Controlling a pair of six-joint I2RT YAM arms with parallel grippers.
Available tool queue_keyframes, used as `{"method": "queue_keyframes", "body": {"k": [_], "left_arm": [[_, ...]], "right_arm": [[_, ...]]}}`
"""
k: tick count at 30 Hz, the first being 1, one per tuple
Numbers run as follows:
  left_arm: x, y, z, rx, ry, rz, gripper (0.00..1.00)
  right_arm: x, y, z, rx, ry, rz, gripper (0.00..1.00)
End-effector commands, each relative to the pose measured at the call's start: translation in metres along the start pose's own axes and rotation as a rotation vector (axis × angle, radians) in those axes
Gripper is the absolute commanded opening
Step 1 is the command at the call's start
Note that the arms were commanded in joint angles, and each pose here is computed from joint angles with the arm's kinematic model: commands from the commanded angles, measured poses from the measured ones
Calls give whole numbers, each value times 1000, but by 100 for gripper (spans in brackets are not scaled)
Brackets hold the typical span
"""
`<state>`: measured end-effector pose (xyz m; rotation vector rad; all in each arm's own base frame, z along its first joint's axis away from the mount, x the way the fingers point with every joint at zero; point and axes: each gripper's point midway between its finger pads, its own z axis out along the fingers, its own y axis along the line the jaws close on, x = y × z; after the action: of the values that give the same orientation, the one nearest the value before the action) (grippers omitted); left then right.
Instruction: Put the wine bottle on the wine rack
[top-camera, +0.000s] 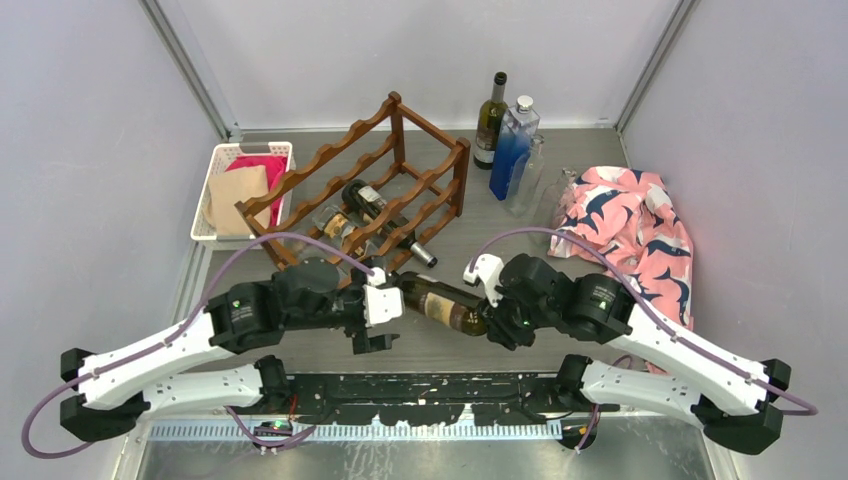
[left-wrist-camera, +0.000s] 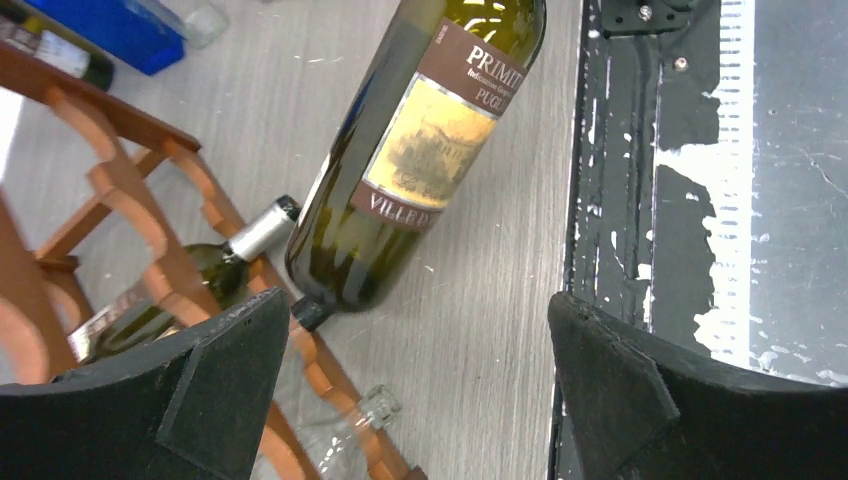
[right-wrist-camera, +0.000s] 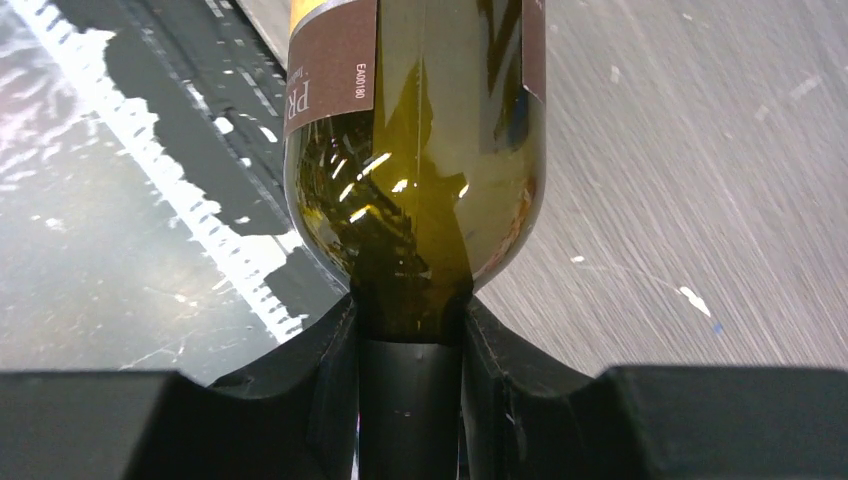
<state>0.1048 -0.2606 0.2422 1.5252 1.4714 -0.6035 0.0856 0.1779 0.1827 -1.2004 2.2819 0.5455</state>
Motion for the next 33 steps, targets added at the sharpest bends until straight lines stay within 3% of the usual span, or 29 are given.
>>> {"method": "queue_keyframes", "body": {"k": [1, 8, 13, 22, 33], "left_arm": [[-27, 16, -30, -74, -34, -38, 100], [-85, 40, -55, -157, -153, -102, 100], [-102, 85, -64, -335, -116, -68, 100], [-91, 154, -59, -491, -128, -242, 100], [-64, 182, -68, -647, -141, -273, 99]], "right_arm": [[-48, -22, -42, 134, -242, 48, 1], [-49, -56, -49, 301, -254, 142, 1], [-46, -83, -44, 383, -226, 217, 1], [-56, -101, -19, 352, -237, 293, 1], [-67, -118, 11, 320, -235, 343, 1]]}}
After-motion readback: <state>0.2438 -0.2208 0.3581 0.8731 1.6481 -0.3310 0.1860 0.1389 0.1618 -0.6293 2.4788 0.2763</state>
